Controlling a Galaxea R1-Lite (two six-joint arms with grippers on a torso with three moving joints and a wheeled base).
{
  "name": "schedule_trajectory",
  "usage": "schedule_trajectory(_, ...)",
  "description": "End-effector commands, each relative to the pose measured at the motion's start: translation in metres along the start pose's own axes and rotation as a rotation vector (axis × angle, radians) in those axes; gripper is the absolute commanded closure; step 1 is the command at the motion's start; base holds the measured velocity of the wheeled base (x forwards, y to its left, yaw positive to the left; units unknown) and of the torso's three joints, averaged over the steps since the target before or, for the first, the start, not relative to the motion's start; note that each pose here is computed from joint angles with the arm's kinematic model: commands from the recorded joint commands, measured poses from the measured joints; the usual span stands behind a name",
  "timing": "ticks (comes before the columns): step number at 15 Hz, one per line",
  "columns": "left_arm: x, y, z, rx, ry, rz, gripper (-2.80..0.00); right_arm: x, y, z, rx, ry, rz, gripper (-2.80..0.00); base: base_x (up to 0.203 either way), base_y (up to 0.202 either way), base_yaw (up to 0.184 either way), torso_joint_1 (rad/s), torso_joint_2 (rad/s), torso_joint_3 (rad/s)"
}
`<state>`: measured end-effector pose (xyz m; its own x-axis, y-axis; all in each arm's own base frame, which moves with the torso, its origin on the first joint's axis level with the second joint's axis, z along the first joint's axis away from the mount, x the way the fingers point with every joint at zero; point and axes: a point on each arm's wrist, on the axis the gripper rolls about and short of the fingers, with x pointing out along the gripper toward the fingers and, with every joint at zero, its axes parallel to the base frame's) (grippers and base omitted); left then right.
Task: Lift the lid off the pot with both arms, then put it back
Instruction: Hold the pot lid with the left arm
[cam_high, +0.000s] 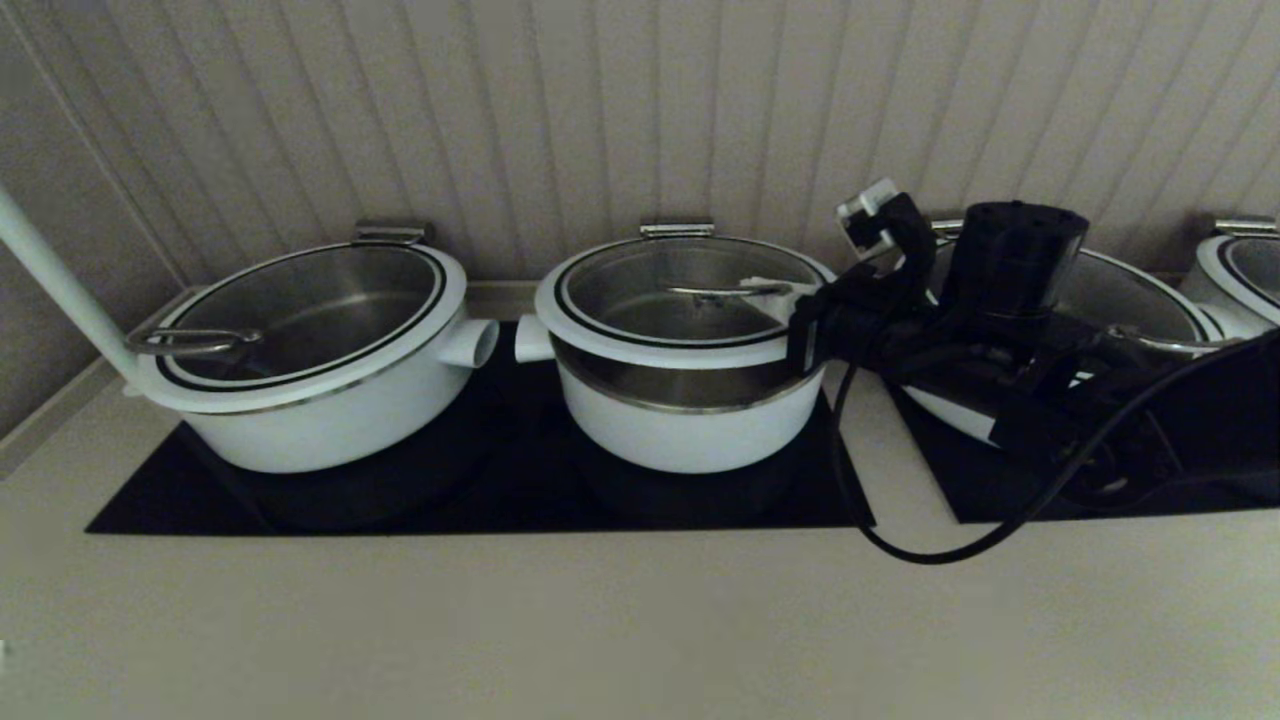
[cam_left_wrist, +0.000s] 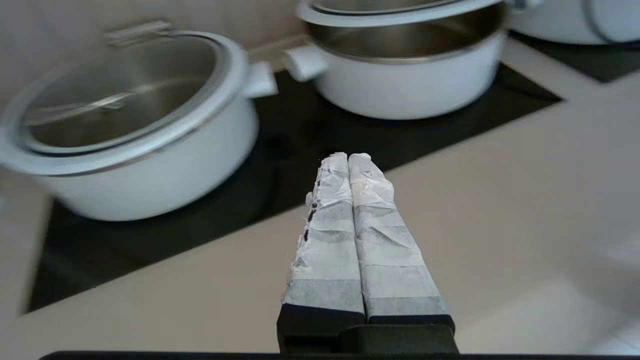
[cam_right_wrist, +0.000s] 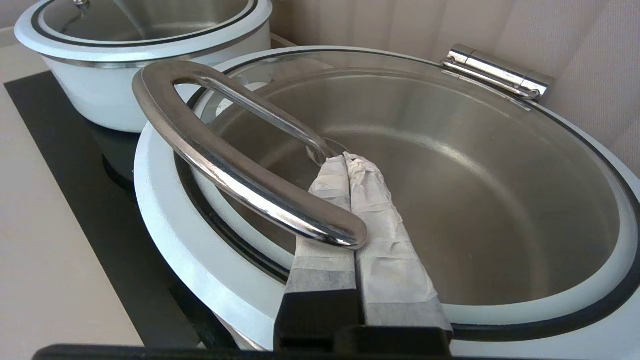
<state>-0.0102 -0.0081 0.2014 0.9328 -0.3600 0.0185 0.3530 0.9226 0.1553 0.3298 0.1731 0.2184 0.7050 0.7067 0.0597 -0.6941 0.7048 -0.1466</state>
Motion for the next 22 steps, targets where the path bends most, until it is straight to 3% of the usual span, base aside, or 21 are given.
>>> schedule_trajectory(1,0.016,0.006,0.003,-0.037,0.059,-0.047,0.0,0.001,0.0,0.0,-0.002,-0.003,0.002,0.0,0.0,0.0,0.0,0.0,0.0,0.0)
schedule_trajectory(6,0.055,0.018,0.003,-0.09,0.123,-0.194,0.0,0.007,-0.003,0.007,-0.003,-0.011,0.001,0.0,0.0,0.0,0.0,0.0,0.0,0.0)
schedule_trajectory(12,0.126,0.023,-0.004,-0.099,0.146,-0.378,0.0,0.011,-0.004,0.003,-0.001,-0.005,0.002,0.0,0.0,0.0,0.0,0.0,0.0,0.0)
schedule_trajectory(18,0.172,0.018,-0.019,-0.17,0.196,-0.44,0.0,0.012,-0.004,0.001,-0.001,-0.004,0.002,0.0,0.0,0.0,0.0,0.0,0.0,0.0)
schedule_trajectory(22,0.192,0.008,-0.031,-0.173,0.229,-0.487,0.0,0.014,-0.005,0.002,-0.003,-0.01,0.001,0.0,0.0,0.0,0.0,0.0,0.0,0.0)
